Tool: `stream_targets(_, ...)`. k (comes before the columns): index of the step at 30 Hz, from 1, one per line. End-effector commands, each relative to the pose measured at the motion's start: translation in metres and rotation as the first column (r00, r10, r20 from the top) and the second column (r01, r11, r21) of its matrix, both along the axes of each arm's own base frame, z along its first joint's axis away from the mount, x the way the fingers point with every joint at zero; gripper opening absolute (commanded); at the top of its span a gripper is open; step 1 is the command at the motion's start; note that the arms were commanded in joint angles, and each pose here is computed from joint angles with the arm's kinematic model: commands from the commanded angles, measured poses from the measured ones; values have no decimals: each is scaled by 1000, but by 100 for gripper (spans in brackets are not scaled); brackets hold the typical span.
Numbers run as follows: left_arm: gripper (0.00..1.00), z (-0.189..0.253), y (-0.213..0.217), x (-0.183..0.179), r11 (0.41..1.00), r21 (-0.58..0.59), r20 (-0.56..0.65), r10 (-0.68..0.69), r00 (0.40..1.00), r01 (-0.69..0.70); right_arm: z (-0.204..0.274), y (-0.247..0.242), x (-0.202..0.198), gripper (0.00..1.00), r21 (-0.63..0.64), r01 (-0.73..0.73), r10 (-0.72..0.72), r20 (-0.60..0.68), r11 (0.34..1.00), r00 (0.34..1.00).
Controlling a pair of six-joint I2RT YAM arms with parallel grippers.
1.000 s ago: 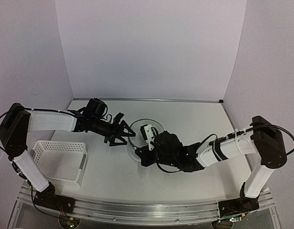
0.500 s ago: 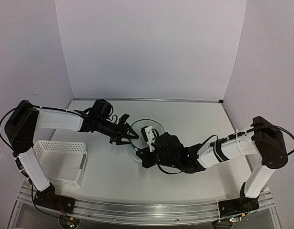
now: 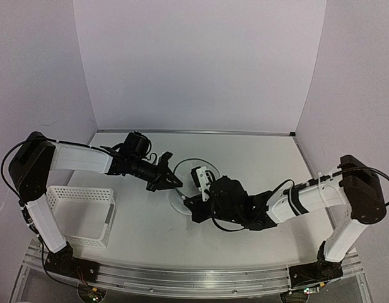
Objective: Unzip the laundry bag and remove the bra
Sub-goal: Hold the laundry bag at the center of the board, then unzip the zipper of the laundry bag.
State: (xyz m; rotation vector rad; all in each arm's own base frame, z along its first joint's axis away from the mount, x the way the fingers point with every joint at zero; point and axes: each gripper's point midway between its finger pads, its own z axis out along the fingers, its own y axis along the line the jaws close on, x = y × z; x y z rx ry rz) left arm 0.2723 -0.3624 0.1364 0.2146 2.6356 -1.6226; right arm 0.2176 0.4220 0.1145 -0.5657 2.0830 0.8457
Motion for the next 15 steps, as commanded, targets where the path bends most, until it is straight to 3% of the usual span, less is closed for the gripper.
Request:
stream_targets(1,0,22,-8,7,999,-53,61,-9,998,12,25,-4,0,0,66,28,-30,36,997,999)
stream_targets(15,0,45,-3,4,995,-83,138,-38,990,50,14,-53,4,0,-23,148,-146,73,989,987)
